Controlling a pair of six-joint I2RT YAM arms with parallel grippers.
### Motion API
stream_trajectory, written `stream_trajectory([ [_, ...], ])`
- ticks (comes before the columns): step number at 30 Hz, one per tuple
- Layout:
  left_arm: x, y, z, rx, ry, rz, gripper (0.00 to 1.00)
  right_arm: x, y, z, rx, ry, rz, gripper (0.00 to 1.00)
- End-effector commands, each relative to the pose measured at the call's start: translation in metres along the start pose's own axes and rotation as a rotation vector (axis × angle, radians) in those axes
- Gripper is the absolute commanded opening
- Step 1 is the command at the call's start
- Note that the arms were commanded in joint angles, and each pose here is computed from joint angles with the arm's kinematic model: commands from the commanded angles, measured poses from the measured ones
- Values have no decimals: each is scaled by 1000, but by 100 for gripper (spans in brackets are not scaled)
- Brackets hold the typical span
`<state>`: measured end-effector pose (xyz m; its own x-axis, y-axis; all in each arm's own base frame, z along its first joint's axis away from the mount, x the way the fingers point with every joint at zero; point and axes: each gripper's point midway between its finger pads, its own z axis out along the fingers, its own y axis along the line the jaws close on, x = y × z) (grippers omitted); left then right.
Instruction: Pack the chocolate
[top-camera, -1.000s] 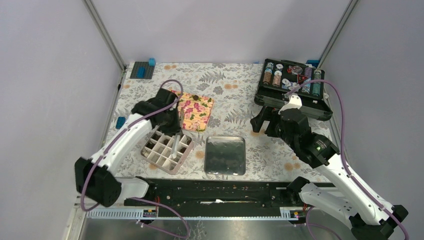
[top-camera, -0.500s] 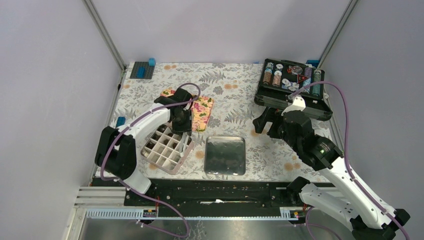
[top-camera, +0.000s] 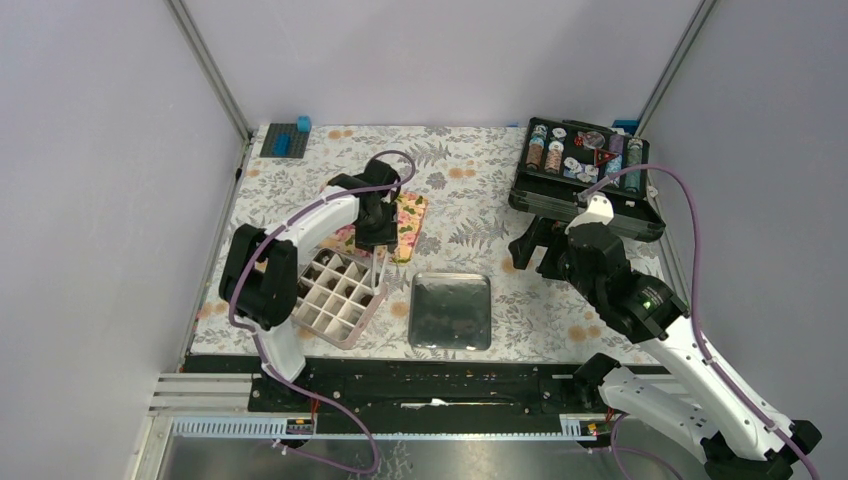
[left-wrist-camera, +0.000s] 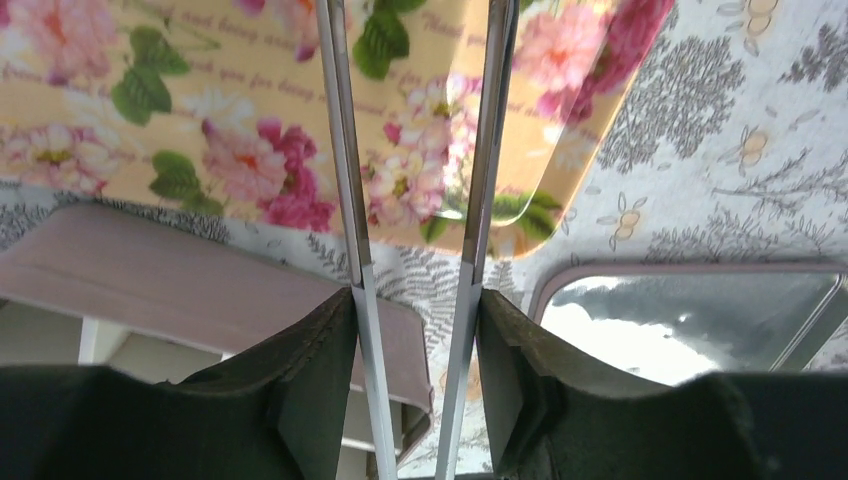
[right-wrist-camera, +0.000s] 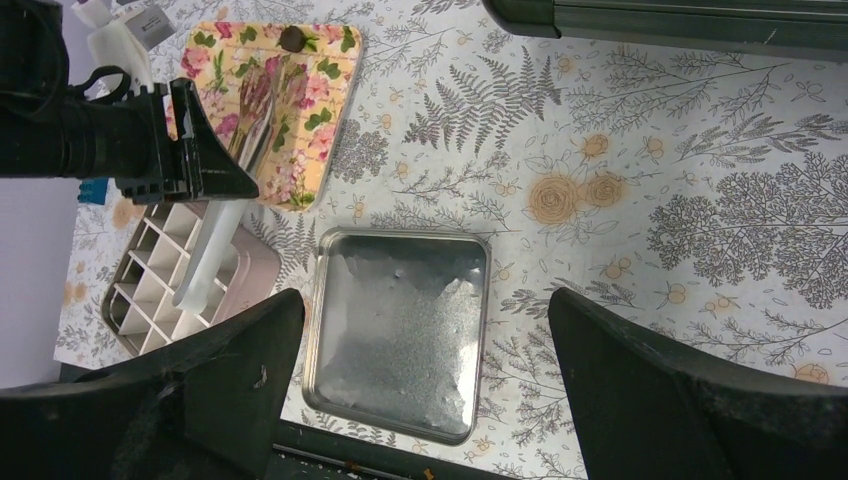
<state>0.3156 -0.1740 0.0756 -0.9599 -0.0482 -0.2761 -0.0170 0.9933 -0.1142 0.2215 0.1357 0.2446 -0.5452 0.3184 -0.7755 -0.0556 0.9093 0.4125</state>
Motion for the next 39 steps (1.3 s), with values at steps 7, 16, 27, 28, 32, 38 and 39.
stream_trajectory([
  [7,-45,-13,12,7,-55,11,47,-16,-1,-6,16,-52,13,99],
  [16,-61,-13,21,26,-50,-11,47,-14,-2,-3,24,-50,9,99],
  [27,-69,-19,28,38,-48,-10,43,-12,-1,0,19,-44,8,99],
  [28,-70,-19,28,38,-48,-13,42,-12,-1,0,20,-44,8,99],
  [32,-71,-20,29,39,-50,-16,38,-13,-1,-2,19,-49,11,99],
  [38,-70,-19,22,43,-59,-16,29,-13,-1,-2,18,-50,11,99],
  [39,-69,-19,20,44,-62,-16,26,-13,-1,-2,18,-49,9,99],
])
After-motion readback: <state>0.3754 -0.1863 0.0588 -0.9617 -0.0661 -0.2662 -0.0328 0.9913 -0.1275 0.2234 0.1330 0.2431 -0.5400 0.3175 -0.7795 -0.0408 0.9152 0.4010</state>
